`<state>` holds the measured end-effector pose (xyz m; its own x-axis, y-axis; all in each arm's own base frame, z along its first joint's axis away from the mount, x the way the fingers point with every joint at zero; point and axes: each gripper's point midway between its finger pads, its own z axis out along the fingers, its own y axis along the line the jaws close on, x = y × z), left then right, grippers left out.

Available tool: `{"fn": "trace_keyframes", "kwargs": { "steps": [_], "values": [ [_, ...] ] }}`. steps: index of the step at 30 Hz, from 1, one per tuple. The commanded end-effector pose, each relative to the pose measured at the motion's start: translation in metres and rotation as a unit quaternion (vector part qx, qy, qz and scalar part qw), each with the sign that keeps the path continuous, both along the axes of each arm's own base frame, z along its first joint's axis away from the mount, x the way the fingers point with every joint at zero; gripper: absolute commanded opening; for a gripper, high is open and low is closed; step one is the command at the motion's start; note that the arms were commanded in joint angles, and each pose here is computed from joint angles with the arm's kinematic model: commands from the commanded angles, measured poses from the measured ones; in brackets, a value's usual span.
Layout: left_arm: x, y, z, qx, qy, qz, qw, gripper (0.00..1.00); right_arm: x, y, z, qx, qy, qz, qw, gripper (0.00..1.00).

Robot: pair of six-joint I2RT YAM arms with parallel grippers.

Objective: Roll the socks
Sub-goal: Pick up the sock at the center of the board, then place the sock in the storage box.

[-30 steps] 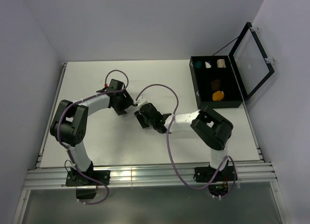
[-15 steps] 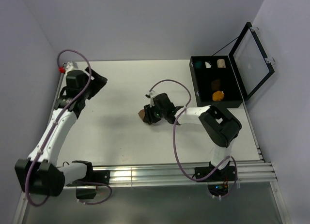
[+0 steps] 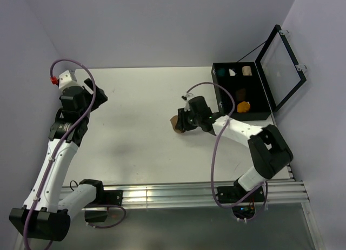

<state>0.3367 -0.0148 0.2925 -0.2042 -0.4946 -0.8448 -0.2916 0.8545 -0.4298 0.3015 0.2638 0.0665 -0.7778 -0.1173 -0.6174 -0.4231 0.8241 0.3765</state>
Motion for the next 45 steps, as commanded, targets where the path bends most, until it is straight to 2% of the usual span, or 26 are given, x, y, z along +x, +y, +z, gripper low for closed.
{"fn": "trace_keyframes", "kwargs": {
  "steps": [1, 5, 8, 10, 12, 13, 18, 21, 23, 29, 37, 45],
  "values": [
    [-0.015, 0.014, 0.027, 0.055, -0.028, 0.031, 0.998, 0.84, 0.03, -0.035, 0.053, -0.001, -0.061, -0.079, 0.995, 0.0],
    [-0.031, 0.019, 0.041, 0.071, -0.041, 0.061, 0.995, 0.86, 0.054, -0.08, 0.093, -0.006, -0.104, -0.153, 0.983, 0.0],
    [-0.043, 0.023, 0.046, 0.078, -0.054, 0.08, 0.992, 0.87, 0.068, -0.133, 0.114, -0.031, -0.123, -0.231, 0.965, 0.0],
    [-0.048, 0.026, 0.04, 0.084, -0.061, 0.094, 0.99, 0.88, 0.076, -0.173, 0.126, -0.046, -0.136, -0.289, 0.947, 0.0],
    [-0.062, 0.029, 0.05, 0.067, -0.102, 0.105, 0.987, 0.93, 0.08, -0.201, 0.134, -0.063, -0.139, -0.324, 0.934, 0.0],
    [-0.071, 0.033, 0.046, 0.06, -0.118, 0.108, 0.985, 0.95, 0.085, -0.229, 0.141, -0.079, -0.145, -0.365, 0.916, 0.0],
    [-0.087, 0.038, 0.042, 0.052, -0.157, 0.108, 0.98, 0.98, 0.09, -0.287, 0.148, -0.115, -0.139, -0.436, 0.882, 0.0],
    [-0.087, 0.04, 0.031, 0.052, -0.154, 0.116, 0.98, 0.99, 0.093, -0.315, 0.147, -0.148, -0.133, -0.471, 0.859, 0.0],
    [-0.082, 0.038, 0.025, 0.054, -0.146, 0.114, 0.981, 0.99, 0.096, -0.323, 0.14, -0.162, -0.121, -0.478, 0.855, 0.0],
    [-0.07, 0.031, 0.007, 0.059, -0.122, 0.101, 0.986, 0.99, 0.1, -0.329, 0.098, -0.201, -0.064, -0.475, 0.854, 0.0],
    [-0.07, 0.03, 0.004, 0.06, -0.12, 0.099, 0.986, 0.99, 0.113, -0.308, 0.049, -0.173, -0.007, -0.445, 0.879, 0.0],
    [-0.069, 0.028, 0.003, 0.06, -0.12, 0.092, 0.987, 0.99, 0.12, -0.28, 0.02, -0.15, 0.038, -0.409, 0.9, 0.0]
  ]
}}
